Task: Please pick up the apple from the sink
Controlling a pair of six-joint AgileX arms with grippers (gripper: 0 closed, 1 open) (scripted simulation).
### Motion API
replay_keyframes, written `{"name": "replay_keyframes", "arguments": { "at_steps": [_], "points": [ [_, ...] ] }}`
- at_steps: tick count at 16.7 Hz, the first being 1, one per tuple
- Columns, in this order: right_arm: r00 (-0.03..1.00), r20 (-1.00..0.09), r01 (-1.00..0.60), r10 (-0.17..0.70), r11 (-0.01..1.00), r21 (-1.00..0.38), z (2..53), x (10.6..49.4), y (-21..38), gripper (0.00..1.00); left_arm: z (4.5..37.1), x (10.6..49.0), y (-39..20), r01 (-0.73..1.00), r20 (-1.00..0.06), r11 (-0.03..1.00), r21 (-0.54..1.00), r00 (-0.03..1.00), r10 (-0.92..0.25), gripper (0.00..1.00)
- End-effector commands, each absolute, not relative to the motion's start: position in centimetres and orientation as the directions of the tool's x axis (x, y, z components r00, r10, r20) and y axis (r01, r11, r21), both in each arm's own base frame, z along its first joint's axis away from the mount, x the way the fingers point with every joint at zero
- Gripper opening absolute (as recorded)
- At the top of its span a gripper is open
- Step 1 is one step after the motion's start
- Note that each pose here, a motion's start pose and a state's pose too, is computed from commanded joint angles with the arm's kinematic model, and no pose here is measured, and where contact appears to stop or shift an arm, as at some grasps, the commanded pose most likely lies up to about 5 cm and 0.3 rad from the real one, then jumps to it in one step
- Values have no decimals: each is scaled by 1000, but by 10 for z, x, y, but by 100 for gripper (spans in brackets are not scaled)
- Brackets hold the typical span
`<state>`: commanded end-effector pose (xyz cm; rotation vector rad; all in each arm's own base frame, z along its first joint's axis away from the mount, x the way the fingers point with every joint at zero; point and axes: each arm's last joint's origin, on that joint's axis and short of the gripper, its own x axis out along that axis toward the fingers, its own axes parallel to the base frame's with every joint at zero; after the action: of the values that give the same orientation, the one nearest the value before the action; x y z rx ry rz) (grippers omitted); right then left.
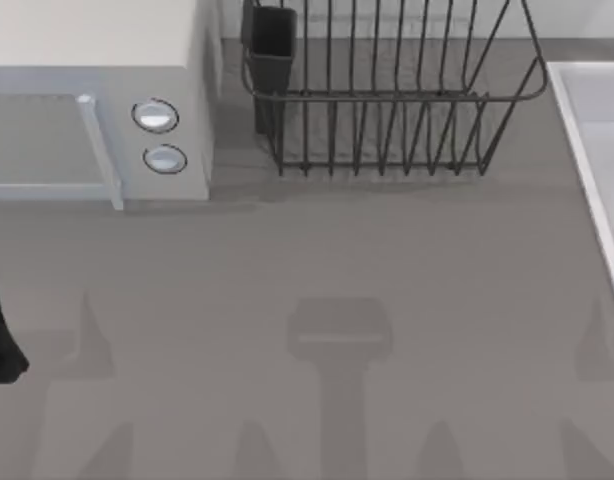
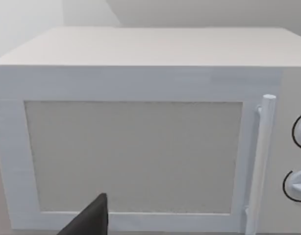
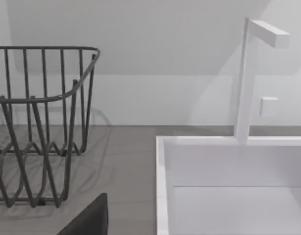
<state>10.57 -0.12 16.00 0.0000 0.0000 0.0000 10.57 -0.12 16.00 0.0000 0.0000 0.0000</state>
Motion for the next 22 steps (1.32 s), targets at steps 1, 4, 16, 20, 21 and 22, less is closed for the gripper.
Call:
{"name": "replay_keyframes", "arguments": {
  "at_steps": [1, 4, 16, 20, 21, 22],
  "points": [
    [1000, 0, 0, 0, 1000, 0, 160, 106, -1, 100, 160, 106, -1, 0, 0, 1000, 0, 1000, 0, 100],
    [1000, 0, 0, 0, 1000, 0, 160, 106, -1, 100, 160, 106, -1, 0, 0, 1000, 0, 1000, 0, 100],
    [946, -318, 52, -71, 996, -68, 231, 131, -10, 100, 160, 106, -1, 0, 0, 1000, 0, 1000, 0, 100],
    [806, -582, 58, -109, 993, -105, 267, 187, -25, 100, 160, 106, -1, 0, 0, 1000, 0, 1000, 0, 100],
    [755, -646, 56, -114, 992, -110, 272, 206, -30, 100, 160, 106, -1, 0, 0, 1000, 0, 1000, 0, 100],
    [699, -706, 52, -117, 992, -113, 274, 226, -36, 100, 160, 106, -1, 0, 0, 1000, 0, 1000, 0, 100]
  ]
}}
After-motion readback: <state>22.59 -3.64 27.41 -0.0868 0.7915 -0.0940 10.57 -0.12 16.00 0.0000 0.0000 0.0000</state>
